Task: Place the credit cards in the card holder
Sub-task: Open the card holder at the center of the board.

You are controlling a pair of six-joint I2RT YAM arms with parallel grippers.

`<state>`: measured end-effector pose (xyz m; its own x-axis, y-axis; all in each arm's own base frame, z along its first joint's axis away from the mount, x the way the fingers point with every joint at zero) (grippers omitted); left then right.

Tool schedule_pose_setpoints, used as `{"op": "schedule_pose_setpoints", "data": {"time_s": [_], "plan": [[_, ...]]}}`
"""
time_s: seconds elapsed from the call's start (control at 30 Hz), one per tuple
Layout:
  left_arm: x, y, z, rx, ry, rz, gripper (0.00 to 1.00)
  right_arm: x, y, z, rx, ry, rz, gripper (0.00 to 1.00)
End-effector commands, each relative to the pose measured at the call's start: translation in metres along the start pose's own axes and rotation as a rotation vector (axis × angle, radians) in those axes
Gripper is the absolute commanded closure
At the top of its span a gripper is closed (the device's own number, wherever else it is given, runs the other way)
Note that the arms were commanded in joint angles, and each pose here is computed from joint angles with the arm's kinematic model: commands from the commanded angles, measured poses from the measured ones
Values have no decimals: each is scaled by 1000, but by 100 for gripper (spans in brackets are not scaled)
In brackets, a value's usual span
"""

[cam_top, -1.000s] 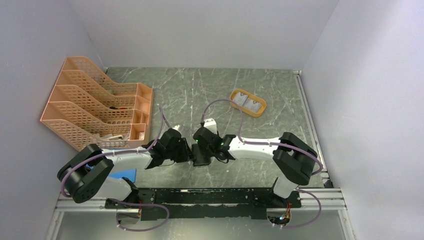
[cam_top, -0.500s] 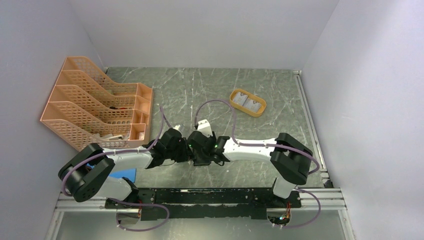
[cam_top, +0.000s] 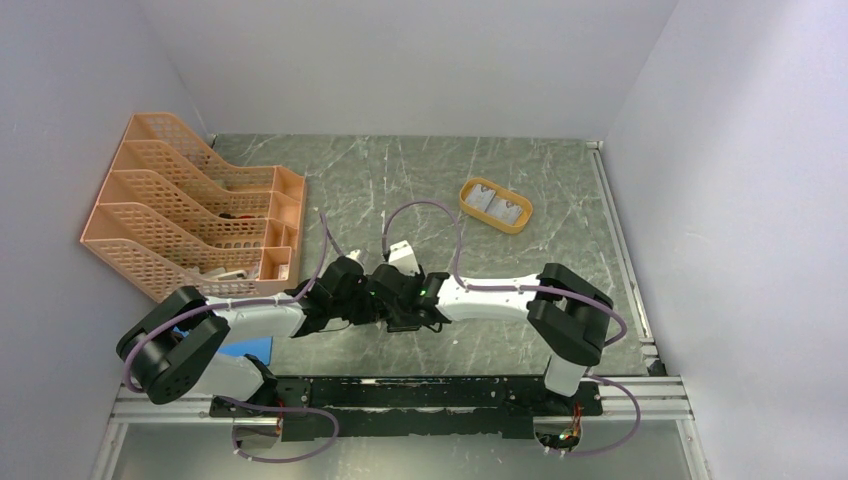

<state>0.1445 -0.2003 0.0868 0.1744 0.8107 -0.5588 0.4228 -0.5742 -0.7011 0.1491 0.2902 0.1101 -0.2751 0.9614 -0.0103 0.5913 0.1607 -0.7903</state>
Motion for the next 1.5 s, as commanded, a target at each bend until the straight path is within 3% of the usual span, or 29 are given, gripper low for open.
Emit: {"op": "schedule_pose_setpoints", "data": {"time_s": [0.0, 0.17, 0.37, 0.63, 1.23, 1.37, 1.47], "plan": [[15, -1, 18, 85, 28, -83, 82, -5, 9, 9, 28, -46, 67, 55], [15, -1, 17, 85, 32, -87, 83, -9, 11, 12, 29, -68, 101, 64], [16, 0, 17, 81, 32, -98, 86, -16, 9, 16, 27, -74, 131, 82], [19, 2, 19, 86, 22, -108, 95, -21, 7, 22, 34, -44, 123, 100], [31, 7, 28, 103, -9, -179, 95, -29, -9, 13, 9, 62, 78, 100], [29, 6, 27, 103, -8, -157, 95, -27, -22, 6, -40, 71, -32, 100], [26, 6, 25, 96, -8, -142, 95, -23, -30, 0, -64, 59, -69, 81]]}}
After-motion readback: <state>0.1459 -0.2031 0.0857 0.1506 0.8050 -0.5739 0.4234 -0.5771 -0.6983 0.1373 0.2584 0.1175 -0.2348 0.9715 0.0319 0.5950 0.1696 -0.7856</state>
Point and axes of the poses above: each gripper's point midway between its finger pads, its own y axis out along the fingers, its own x axis along the line the jaws close on, z = x × y, the point moved 10 cm from there along -y, back along the fingers, and after that the axes turned 8 degrees about y, right-handed, at the moved point
